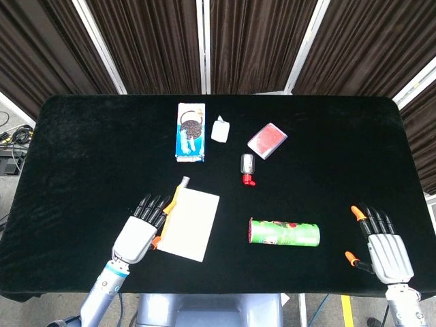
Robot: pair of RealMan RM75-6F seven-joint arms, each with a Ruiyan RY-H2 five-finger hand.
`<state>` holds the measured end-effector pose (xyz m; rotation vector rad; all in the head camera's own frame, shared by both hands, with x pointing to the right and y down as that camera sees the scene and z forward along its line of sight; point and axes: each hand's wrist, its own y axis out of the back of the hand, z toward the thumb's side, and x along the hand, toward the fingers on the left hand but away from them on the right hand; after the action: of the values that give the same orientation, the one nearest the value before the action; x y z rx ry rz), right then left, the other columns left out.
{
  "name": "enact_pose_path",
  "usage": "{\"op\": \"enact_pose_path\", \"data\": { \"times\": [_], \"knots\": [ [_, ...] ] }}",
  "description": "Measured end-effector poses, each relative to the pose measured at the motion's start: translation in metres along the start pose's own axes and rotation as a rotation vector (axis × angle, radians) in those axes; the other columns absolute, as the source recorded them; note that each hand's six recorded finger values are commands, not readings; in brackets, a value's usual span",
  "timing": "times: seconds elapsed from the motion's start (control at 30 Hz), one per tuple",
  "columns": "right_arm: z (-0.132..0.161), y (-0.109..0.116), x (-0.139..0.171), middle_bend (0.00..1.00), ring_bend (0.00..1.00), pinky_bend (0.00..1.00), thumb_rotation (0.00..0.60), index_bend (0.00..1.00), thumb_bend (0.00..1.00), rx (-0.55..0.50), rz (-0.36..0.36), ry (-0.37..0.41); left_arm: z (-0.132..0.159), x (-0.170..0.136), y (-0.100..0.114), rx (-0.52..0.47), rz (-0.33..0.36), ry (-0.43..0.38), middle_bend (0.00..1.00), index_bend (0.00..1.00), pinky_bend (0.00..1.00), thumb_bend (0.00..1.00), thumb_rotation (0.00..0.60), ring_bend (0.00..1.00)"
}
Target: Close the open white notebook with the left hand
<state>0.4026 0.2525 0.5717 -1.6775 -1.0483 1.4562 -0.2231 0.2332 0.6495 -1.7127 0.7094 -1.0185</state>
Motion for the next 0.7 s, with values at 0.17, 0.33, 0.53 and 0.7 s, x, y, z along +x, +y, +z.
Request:
{"op": "enact_pose_path", "data": {
  "times": [0.17, 0.33, 0.53, 0.7],
  "knots": [
    [0.0, 0.0, 0.0, 0.0, 0.0, 0.0, 0.6, 0.0, 0.09, -0.002, 0.0, -0.001, 0.003, 0.006, 0.004, -0.009, 0.019, -0.009, 0.0, 0.0, 0.0, 0.21, 0.6, 0.0],
    [-0.001, 0.001, -0.001, 0.0, 0.0, 0.0, 0.6, 0.0, 0.09, -0.005, -0.001, -0.002, 0.01, 0.01, 0.009, -0.013, 0.033, -0.023, 0.0, 0.0, 0.0, 0.22, 0.6, 0.0],
    [-0.001, 0.003, 0.0, 0.0, 0.0, 0.0, 0.6, 0.0, 0.09, -0.009, -0.005, 0.001, 0.001, 0.003, 0.01, 0.018, 0.016, 0.002, 0.0, 0.0, 0.0, 0.22, 0.6, 0.0],
    [-0.001, 0.003, 0.001, 0.0, 0.0, 0.0, 0.6, 0.0, 0.09, -0.006, -0.005, 0.001, -0.031, -0.016, 0.016, 0.053, -0.005, 0.084, 0.0, 0.0, 0.0, 0.22, 0.6, 0.0]
  ]
}}
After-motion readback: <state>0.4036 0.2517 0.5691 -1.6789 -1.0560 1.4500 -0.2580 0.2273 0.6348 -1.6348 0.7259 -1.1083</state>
